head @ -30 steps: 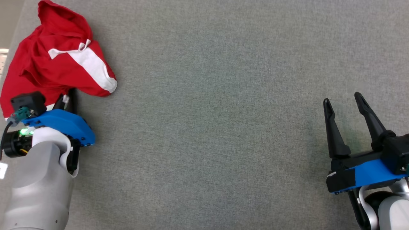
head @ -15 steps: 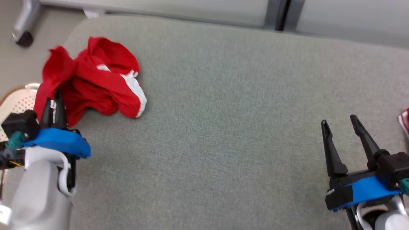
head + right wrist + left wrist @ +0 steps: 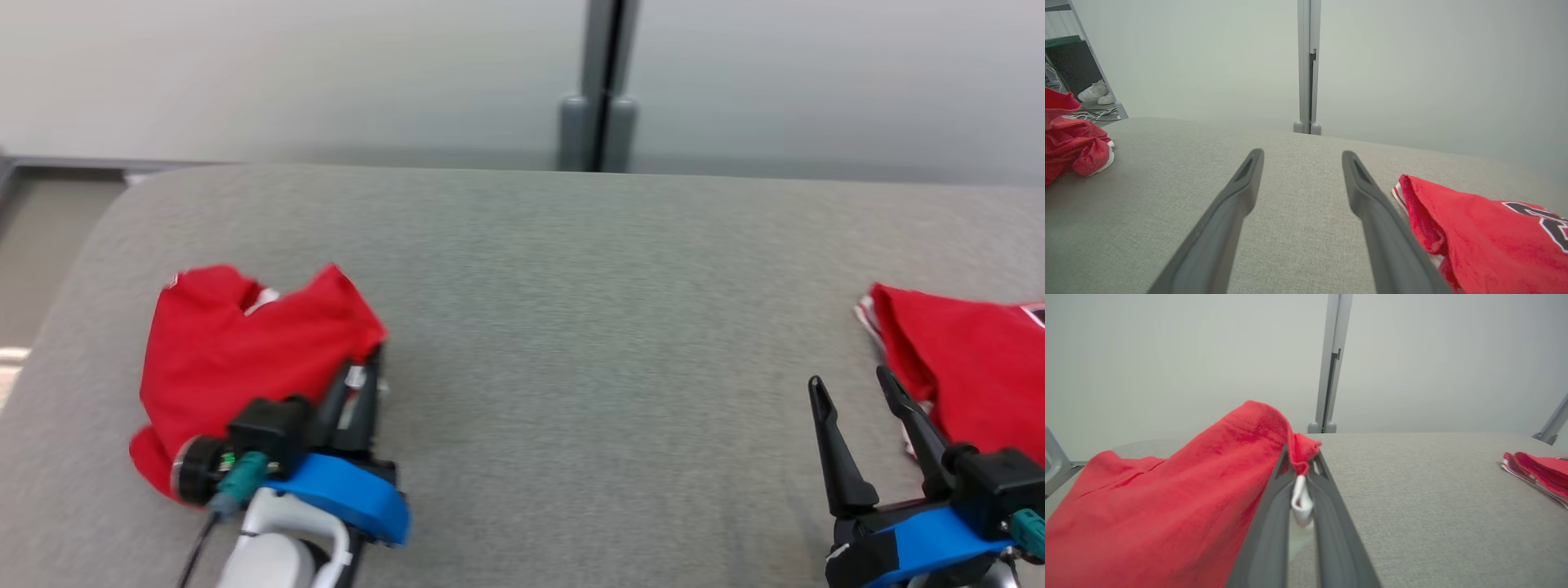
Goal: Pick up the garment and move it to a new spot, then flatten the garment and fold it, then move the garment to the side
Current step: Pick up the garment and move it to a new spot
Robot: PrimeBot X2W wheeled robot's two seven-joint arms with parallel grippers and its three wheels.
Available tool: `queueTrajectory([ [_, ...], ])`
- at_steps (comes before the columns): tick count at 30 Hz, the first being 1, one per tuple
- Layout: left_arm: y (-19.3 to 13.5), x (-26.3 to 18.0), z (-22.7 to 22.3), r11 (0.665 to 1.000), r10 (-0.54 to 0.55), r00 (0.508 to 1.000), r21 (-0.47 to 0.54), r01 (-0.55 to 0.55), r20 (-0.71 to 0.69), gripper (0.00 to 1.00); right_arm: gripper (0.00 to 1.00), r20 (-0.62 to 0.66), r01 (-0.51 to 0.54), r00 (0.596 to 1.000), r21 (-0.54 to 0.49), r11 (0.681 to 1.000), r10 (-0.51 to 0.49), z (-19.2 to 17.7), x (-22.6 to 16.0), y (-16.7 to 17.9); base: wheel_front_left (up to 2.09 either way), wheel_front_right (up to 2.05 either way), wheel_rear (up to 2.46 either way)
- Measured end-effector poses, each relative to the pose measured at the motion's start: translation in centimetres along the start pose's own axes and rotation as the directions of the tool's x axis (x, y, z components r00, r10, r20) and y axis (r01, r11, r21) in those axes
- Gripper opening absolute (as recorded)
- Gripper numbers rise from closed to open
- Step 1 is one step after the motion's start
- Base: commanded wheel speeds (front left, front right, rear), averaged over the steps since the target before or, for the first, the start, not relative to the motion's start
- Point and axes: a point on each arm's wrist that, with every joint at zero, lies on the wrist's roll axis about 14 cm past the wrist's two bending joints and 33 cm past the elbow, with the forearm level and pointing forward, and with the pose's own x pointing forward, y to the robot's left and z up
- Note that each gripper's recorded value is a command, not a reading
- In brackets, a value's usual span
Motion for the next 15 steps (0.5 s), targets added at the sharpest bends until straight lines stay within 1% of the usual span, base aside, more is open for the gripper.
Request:
queueTrajectory([
  [2, -3.5, 0.9, -0.4, 0.994, -0.106, 0.994, -0.013, 0.105, -0.021, 0.00, 1.00, 0.000, 0.037, 0.999, 0.005, 0.999, -0.037, 0.1, -0.8, -1.1, 0.00, 0.00, 0.00],
  [3, -5.4, 1.3, -0.7, 0.986, -0.164, 0.986, -0.027, 0.163, -0.033, 0.00, 1.00, -0.004, 0.056, 0.998, 0.006, 0.998, -0.056, -0.1, -1.2, -1.7, 0.00, 0.00, 0.00],
  [5, -9.3, 1.8, -1.3, 0.961, -0.275, 0.960, -0.051, 0.273, -0.056, 0.00, 1.00, -0.013, 0.095, 0.995, 0.012, 0.995, -0.095, -0.3, -2.1, -2.8, 0.00, 0.00, 0.00],
  [7, -12.8, 2.2, -1.7, 0.926, -0.375, 0.925, -0.078, 0.370, -0.066, 0.00, 1.00, -0.026, 0.133, 0.991, 0.019, 0.991, -0.132, -0.7, -2.9, -3.8, 0.00, 0.00, 0.00],
  [9, -16.4, 2.1, -2.0, 0.877, -0.479, 0.875, -0.093, 0.472, -0.076, 0.00, 1.00, -0.034, 0.179, 0.983, 0.020, 0.984, -0.178, -1.1, -3.7, -5.2, 0.00, 0.00, 0.00],
  [11, -20.2, 1.5, -2.4, 0.812, -0.581, 0.809, -0.116, 0.572, -0.084, 0.00, 1.00, -0.041, 0.221, 0.975, 0.023, 0.975, -0.220, -1.4, -4.6, -6.3, 0.00, 0.00, 0.00],
  [12, -22.1, 1.0, -2.6, 0.775, -0.631, 0.771, -0.124, 0.620, -0.088, 0.00, 1.00, -0.048, 0.239, 0.970, 0.025, 0.971, -0.238, -1.6, -4.9, -6.8, 0.00, 0.00, 0.00],
  [15, -26.2, -0.1, -3.6, 0.674, -0.738, 0.667, -0.161, 0.721, -0.103, 0.00, 1.00, -0.073, 0.280, 0.958, 0.024, 0.960, -0.278, -2.5, -5.5, -8.0, 0.00, 0.00, 0.00],
])
